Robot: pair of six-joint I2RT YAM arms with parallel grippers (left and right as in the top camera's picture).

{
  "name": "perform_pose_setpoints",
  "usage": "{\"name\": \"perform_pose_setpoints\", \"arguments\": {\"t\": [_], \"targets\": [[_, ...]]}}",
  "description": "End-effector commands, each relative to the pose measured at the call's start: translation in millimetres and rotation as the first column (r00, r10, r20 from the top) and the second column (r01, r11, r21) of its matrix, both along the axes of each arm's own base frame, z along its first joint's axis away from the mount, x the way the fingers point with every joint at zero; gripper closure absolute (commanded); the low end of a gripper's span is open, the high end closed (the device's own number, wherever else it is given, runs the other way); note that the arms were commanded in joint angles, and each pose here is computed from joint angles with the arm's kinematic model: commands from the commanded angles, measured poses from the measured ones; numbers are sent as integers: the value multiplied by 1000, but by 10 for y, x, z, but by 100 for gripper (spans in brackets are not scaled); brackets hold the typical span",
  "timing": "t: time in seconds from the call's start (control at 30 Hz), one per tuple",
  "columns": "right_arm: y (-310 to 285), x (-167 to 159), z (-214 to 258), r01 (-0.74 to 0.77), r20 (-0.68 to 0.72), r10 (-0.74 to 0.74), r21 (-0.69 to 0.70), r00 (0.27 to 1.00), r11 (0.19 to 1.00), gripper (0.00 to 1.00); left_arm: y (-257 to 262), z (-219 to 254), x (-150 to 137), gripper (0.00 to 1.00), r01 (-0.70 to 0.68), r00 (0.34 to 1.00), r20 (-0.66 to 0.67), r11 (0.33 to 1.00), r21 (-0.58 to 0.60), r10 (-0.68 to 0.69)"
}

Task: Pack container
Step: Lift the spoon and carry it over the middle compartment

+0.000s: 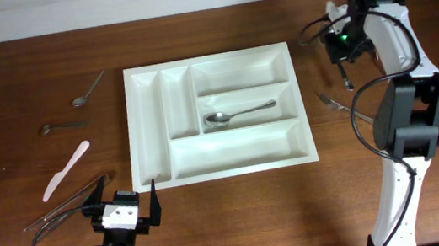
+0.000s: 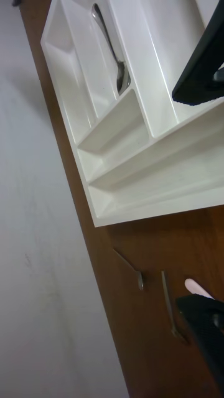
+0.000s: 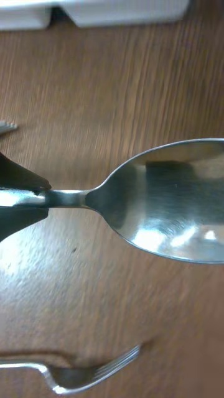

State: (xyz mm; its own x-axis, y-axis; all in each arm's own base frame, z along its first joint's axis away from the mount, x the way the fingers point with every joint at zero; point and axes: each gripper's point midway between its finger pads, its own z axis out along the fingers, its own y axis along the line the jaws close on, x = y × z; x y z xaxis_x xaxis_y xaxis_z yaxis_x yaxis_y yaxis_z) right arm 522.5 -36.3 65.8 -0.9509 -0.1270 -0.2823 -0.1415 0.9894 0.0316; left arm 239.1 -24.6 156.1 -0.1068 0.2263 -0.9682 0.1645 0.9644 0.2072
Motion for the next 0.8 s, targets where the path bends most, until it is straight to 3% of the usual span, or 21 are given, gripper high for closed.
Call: {"name": "perform_pose_setpoints", "arguments": {"t": [0.0,0.3,0.6,0.67,0.77], "targets": [[339,78,340,-133,74,134,-6,988,991,96,-8,-17,0,1,4,1000,2,1000,1,-4],[1067,-45,669,-401,86,403,-38,911,915,96,-8,-17,0,1,5,1000,2,1000,1,-5],[1461,-226,843,-561,64,564,-65,823,825,96,-8,-17,0,1,4,1000,2,1000,1,-4],[1572,-358,815,-622,36,623,-38,782,782,96,-9,-17,0,1,5,1000,2,1000,1,-5],[1798,-588,819,-760,49,758,43,650,649,96,-8,-17,0,1,4,1000,2,1000,1,-4]]}}
